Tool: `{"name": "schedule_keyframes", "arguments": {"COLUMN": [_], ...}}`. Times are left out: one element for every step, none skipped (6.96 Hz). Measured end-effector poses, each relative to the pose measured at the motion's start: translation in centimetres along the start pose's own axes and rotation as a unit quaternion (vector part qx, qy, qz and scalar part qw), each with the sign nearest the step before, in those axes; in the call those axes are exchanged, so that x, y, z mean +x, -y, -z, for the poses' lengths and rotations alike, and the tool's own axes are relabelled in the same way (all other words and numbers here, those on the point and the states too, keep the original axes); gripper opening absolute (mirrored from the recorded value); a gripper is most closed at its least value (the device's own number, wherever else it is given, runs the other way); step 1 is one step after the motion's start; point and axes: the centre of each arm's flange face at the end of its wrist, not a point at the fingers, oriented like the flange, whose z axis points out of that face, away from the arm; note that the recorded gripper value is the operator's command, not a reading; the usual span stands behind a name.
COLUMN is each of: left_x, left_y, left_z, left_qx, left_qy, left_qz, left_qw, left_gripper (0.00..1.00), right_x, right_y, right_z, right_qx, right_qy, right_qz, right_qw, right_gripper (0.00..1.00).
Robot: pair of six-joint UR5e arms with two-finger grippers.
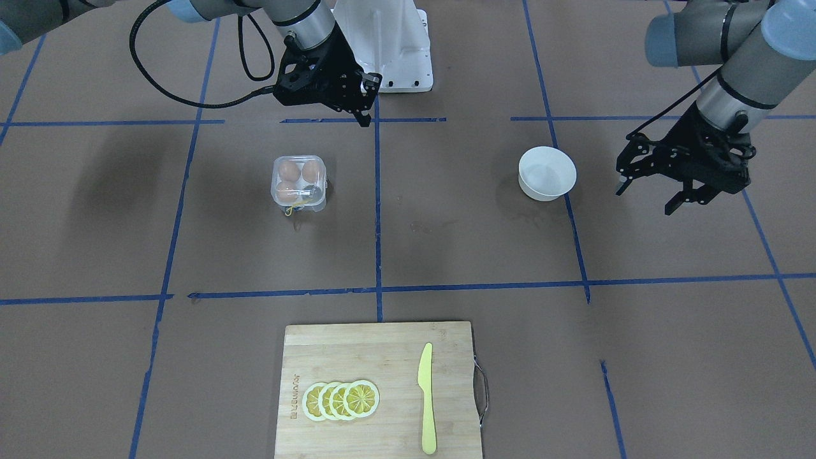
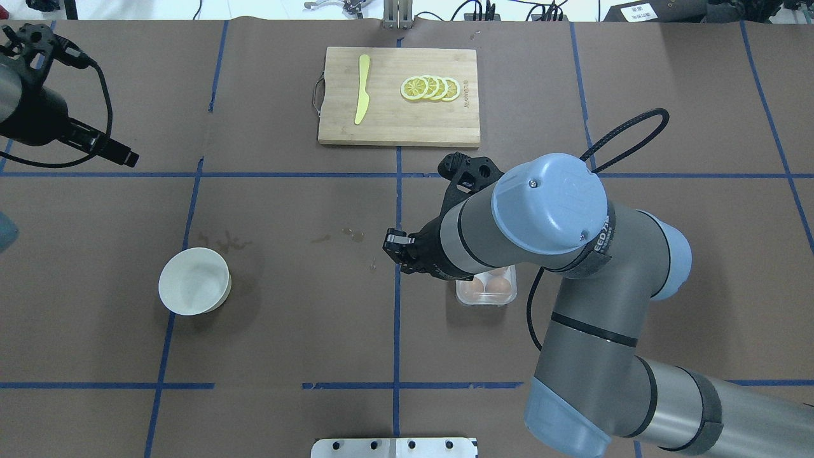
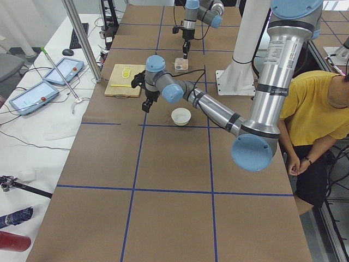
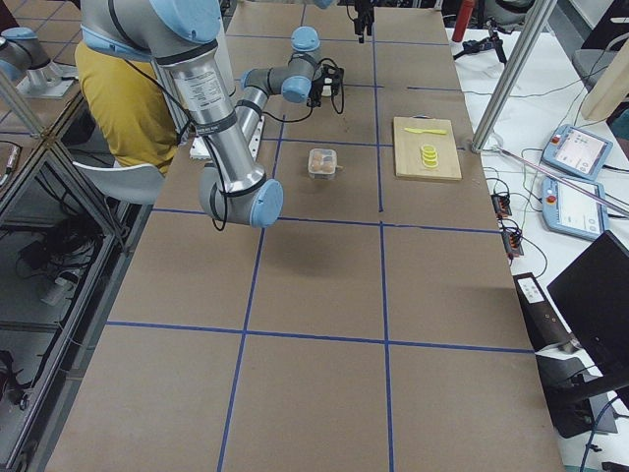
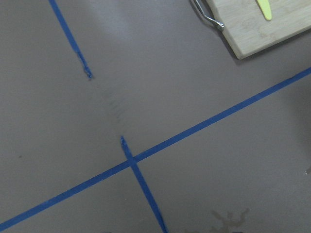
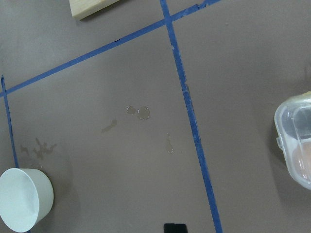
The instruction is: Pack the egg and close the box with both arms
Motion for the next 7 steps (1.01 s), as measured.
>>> {"name": "schedule_keyframes", "arguments": {"left_x": [-3.0, -6.2, -8.7, -10.3, -12.5, -15.6, -18.5], "left_y": [-1.4, -3.0, -4.3, -5.2, -5.8, -6.4, -6.9], "left_z": [1.2, 2.2, 2.9, 3.1, 3.3, 3.7, 4.5], "left_qx": [0.001, 0.000, -0.004, -0.008, -0.013, -0.018, -0.022], "left_qy": [0.016, 0.033, 0.045, 0.053, 0.062, 0.075, 0.087], "left_qz": [-0.012, -0.027, -0.038, -0.048, -0.060, -0.074, -0.081], "left_qw": [0.9998, 0.9991, 0.9982, 0.9974, 0.9962, 0.9943, 0.9927], "left_gripper": [0.88, 0.95, 0.95, 0.95, 0.99, 0.99, 0.99], "right_x": [0.9, 2.8, 5.5, 8.5, 12.1, 16.5, 21.7], "right_y": [0.8, 2.4, 4.1, 6.4, 9.5, 13.1, 16.7], "right_z": [0.0, 0.2, 0.1, 0.3, 1.3, 3.2, 6.1], "right_qx": [0.006, 0.015, 0.024, 0.034, 0.037, 0.032, 0.024], "right_qy": [-0.007, -0.019, -0.037, -0.060, -0.083, -0.104, -0.122], "right_qz": [-0.005, -0.012, -0.009, 0.012, 0.032, 0.042, 0.059], "right_qw": [0.9999, 0.9996, 0.9990, 0.9976, 0.9954, 0.9932, 0.9905], "right_gripper": [1.00, 1.00, 1.00, 1.00, 1.00, 1.00, 1.00]}}
